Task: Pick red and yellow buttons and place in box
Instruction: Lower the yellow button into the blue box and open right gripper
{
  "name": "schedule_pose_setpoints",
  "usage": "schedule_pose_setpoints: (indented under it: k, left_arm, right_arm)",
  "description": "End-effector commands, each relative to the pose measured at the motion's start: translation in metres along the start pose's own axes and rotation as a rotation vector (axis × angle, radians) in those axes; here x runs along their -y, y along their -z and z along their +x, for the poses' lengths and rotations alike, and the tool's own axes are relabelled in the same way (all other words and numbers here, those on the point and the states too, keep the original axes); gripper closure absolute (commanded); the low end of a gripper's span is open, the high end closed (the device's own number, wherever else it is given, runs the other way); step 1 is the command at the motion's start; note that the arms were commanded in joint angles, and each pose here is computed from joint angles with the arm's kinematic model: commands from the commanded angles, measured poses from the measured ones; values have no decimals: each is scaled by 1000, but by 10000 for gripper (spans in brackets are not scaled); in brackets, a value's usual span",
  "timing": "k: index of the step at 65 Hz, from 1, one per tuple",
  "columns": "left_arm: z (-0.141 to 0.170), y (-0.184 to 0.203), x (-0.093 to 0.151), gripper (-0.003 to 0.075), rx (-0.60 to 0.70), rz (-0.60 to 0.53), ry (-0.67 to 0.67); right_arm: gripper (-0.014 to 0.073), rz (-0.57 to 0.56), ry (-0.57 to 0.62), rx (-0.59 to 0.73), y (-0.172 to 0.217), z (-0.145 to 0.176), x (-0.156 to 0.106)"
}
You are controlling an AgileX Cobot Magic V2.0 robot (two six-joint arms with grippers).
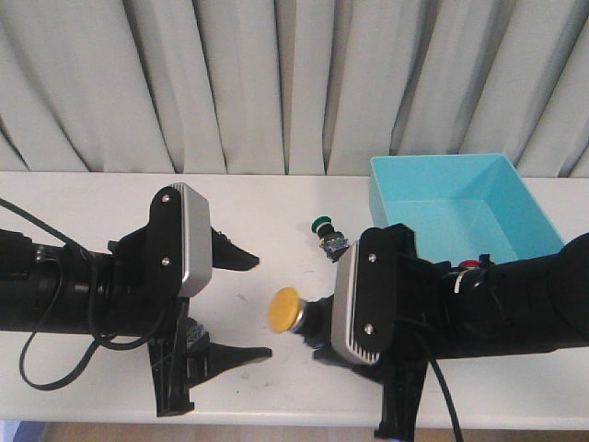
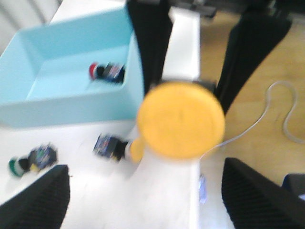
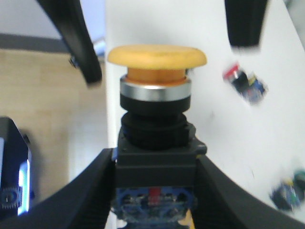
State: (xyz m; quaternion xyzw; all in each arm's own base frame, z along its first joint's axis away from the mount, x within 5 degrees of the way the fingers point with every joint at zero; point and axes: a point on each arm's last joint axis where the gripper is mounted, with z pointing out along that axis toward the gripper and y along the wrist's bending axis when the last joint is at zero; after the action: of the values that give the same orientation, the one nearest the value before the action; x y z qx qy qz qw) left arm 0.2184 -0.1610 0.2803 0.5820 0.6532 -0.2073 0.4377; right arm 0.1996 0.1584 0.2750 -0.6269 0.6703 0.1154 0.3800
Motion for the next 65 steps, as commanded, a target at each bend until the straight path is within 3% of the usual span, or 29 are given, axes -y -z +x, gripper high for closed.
schedule_pose_setpoints:
  k: [1, 6, 16, 25, 43, 55, 65]
  left_arm:
    - [-8, 8, -9, 96, -30, -86, 5]
    - [-2, 9, -11, 108, -93, -116, 23]
    - [5, 10, -14, 136, -163, -150, 21]
    - [6, 10, -13, 141, -166, -154, 39]
    - [6, 10, -13, 141, -166, -153, 39]
    - [6, 10, -13, 141, -166, -153, 39]
    - [6, 10, -13, 141, -166, -153, 39]
  right_arm:
    - [414, 166, -82, -60, 13, 6, 21]
    - [413, 271, -235, -132, 22, 26, 38]
    - [407, 515, -741, -212, 57, 71, 86]
    - [391, 525, -1016, -346, 61, 105, 122]
    - [333, 423, -1221, -491, 1, 145, 194]
    - [333, 384, -1245, -538, -40, 169, 234]
    - [333, 350, -1249, -592, -68, 188, 253]
